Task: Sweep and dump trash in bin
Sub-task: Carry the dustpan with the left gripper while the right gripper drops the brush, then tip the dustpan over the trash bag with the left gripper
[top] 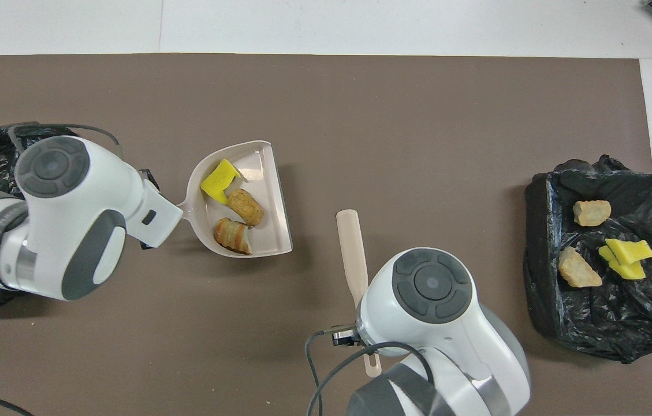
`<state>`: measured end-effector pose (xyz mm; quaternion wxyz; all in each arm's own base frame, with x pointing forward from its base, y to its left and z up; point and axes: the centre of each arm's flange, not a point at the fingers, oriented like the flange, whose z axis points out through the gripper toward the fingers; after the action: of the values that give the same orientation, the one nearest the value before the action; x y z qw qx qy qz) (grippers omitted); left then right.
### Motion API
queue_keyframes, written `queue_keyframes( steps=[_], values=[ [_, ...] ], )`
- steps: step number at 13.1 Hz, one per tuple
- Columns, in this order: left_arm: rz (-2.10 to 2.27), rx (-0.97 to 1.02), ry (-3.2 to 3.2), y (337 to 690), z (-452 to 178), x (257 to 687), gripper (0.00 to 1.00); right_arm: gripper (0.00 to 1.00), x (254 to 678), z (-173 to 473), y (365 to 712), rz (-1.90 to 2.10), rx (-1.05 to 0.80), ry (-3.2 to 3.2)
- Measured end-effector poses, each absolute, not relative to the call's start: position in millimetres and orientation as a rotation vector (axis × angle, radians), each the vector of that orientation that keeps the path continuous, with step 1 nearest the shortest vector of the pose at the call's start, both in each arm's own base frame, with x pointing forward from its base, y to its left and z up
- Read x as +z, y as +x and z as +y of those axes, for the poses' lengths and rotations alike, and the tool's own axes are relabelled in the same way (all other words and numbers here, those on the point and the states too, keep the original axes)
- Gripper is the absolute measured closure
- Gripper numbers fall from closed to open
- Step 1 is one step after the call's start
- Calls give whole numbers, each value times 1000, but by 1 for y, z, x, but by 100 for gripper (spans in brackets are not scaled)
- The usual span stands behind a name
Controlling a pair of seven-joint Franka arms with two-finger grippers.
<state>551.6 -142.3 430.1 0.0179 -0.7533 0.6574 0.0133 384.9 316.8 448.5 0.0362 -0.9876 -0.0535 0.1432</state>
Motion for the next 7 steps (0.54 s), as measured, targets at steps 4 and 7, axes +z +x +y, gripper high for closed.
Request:
queue_keyframes(
  steps=[4,7],
  values=[
    [2100,30,-2316,586,-57,479,69,73,393,377,328,-88,375,-3056],
    [2089,49,-2348,607,24,489,69,73,353,406,309,-63,394,-3076]
  ],
)
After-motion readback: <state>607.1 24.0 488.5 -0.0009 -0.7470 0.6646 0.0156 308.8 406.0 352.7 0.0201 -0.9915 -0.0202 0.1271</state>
